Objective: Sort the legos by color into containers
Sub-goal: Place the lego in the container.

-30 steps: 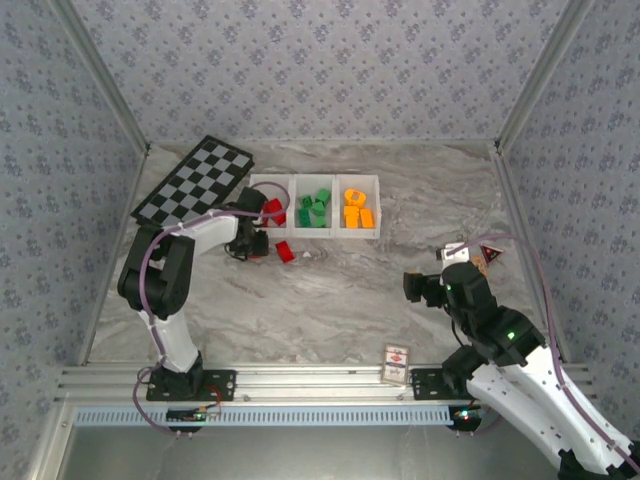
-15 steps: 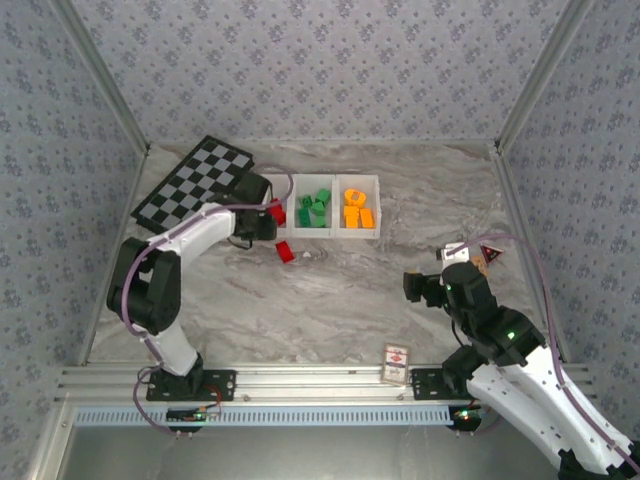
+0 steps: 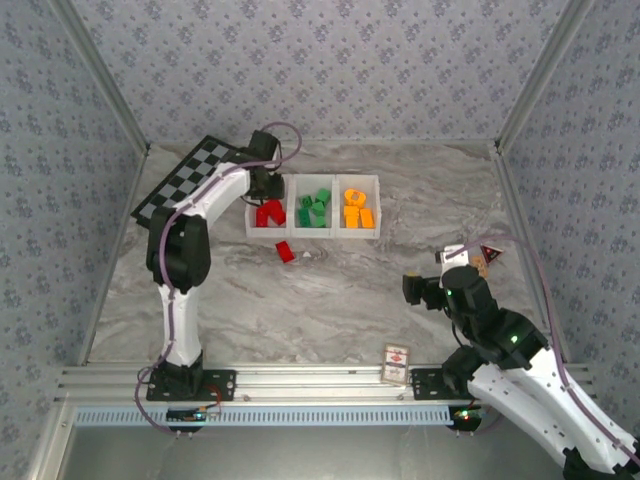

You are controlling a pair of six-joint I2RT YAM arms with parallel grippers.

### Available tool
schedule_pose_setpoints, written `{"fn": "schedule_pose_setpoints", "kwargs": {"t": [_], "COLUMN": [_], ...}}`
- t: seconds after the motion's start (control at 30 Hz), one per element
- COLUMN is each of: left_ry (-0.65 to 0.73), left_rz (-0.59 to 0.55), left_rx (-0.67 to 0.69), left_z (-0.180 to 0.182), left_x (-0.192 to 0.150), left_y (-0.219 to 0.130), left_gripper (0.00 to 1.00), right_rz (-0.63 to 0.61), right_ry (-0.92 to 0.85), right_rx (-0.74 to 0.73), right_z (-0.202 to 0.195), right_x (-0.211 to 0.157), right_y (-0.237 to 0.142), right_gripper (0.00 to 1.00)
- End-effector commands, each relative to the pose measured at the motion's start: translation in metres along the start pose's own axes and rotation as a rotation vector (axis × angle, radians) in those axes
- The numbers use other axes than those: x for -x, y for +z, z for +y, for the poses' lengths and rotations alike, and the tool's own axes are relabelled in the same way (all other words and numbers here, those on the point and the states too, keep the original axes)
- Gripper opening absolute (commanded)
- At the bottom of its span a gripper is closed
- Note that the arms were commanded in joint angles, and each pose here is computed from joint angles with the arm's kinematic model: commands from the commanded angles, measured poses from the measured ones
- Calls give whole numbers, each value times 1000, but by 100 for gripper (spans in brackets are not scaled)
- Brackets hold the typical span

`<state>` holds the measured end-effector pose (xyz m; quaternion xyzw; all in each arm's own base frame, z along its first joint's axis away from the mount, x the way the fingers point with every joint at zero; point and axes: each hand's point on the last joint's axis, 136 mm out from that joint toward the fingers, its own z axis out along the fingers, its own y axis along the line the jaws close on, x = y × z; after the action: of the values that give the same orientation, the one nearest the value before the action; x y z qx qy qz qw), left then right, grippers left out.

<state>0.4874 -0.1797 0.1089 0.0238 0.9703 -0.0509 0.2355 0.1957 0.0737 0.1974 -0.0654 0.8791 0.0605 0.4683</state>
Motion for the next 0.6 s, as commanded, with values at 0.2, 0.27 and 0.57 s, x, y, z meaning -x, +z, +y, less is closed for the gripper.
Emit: {"fn": "schedule_pose_setpoints", "kwargs": {"t": [0.2,0.27,0.57], "left_ry": [19,24,40], "left_rz": [-7,-21,-99], "left_rx": [2,9,-40], "left_z": [-1,0,-6], "left_x": [10,13,5], "left_y": [4,1,-39], "left_gripper": [56,62,74], "right_rz": [-8,-6,-9], "right_ry": [-9,-13,-16], "right_rx": [-41,-42,-42], "right_z": [-7,-7,-6], "right_x": [-3,-3,-3], "right_y": [-5,-4,-4], "right_gripper": [100,100,100]}}
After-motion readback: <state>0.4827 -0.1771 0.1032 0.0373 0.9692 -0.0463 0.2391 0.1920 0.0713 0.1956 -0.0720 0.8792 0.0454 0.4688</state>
